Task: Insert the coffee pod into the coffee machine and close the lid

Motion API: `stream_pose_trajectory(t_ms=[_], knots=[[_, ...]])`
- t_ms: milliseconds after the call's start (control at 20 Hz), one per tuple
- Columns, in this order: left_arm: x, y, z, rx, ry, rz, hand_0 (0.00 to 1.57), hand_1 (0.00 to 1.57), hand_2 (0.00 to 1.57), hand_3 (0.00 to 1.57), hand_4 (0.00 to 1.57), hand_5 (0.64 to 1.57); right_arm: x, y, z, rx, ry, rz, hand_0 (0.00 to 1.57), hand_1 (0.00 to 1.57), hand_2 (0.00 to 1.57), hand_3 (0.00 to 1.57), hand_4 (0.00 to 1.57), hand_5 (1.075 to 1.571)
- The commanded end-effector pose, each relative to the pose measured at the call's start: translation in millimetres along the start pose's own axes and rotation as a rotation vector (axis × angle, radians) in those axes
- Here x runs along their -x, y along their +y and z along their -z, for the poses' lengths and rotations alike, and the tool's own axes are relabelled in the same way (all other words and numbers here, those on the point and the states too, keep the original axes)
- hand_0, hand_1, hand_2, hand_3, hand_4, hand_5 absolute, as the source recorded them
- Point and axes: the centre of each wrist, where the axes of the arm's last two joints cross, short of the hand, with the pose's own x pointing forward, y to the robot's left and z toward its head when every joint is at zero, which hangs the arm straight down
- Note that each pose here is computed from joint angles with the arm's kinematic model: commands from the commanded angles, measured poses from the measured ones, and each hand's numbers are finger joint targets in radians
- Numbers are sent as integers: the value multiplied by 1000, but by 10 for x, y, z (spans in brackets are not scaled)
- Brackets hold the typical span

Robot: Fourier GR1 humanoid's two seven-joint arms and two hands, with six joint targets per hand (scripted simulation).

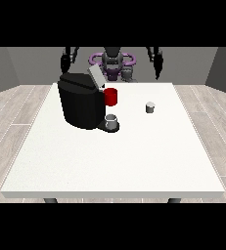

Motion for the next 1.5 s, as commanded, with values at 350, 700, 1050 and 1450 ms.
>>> stream_pose_trajectory(t_ms=[350, 700, 1050, 1450], knots=[[101, 251, -4, 5, -194, -69, 0, 0, 0, 0, 282, 1571, 127, 18, -55, 167, -35, 76, 0, 0, 0, 0, 109, 1571], [-57, 439, 222, 21, -163, 186, 0, 0, 0, 0, 0, 1571, -6, 274, -22, 160, -51, 81, 0, 0, 0, 0, 217, 1571], [-357, 939, 643, -14, -105, 219, 0, 0, 0, 0, 0, 1571, -149, 358, 116, 66, -160, 107, 0, 0, 0, 0, 186, 1571], [-351, 1020, 889, 5, -11, 273, 0, 0, 0, 0, 0, 1571, -61, 386, 187, 56, -148, 122, 0, 0, 0, 0, 259, 1571]])
